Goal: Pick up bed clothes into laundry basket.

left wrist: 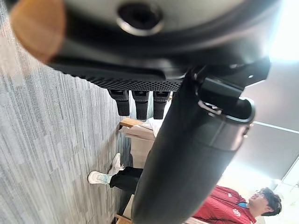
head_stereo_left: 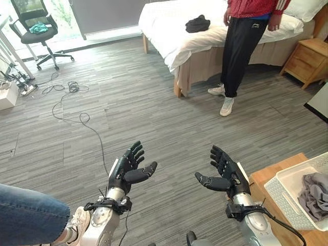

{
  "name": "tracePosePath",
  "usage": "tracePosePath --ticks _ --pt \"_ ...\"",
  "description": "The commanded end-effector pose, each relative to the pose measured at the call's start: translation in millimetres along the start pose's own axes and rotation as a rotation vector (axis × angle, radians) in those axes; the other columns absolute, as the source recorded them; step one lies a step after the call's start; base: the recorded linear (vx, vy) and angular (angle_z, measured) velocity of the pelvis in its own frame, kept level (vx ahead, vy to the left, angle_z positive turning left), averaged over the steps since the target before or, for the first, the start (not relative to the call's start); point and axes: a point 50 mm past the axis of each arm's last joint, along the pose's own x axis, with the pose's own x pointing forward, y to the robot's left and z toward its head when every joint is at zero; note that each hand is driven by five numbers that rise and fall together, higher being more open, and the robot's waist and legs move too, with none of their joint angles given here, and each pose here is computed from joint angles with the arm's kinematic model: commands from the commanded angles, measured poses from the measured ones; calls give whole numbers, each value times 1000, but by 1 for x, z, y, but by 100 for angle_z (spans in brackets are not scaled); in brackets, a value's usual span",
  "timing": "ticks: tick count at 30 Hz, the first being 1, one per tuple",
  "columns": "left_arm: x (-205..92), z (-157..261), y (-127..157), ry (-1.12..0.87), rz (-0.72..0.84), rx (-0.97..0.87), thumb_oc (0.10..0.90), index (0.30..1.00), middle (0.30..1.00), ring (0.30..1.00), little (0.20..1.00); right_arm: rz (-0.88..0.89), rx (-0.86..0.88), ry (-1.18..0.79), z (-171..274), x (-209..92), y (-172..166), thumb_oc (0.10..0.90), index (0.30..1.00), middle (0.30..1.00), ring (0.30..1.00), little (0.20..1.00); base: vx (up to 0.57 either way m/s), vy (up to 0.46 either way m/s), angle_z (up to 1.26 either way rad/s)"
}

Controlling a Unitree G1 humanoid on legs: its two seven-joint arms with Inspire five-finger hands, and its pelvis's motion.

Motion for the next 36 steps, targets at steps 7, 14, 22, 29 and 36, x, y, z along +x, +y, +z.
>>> tracePosePath --ticks 7,14,22,29,36 --pt "-2 31 0 -180 -15 3 800 900 900 900 900 49 4 -204 38 4 2 800 900 900 900 900 -42 -43 -4" --pt "-8 22 0 -137 -24 -3 800 900 900 900 900 58 35 -175 31 -3 2 800 900 900 900 900 -3 -9 -11" --pt "-9 24 0 -155 -6 -3 800 900 900 900 900 37 94 -167 27 -4 2 800 900 900 900 900 -1 -1 -1" --pt "-10 21 0 -148 2 -22 800 900 900 900 900 52 87 -172 28 -5 4 800 900 900 900 900 0 0 0" --pt "-10 22 0 -158 5 -23 800 900 900 900 900 50 82 -174 28 -6 3 800 900 900 900 900 0 1 0"
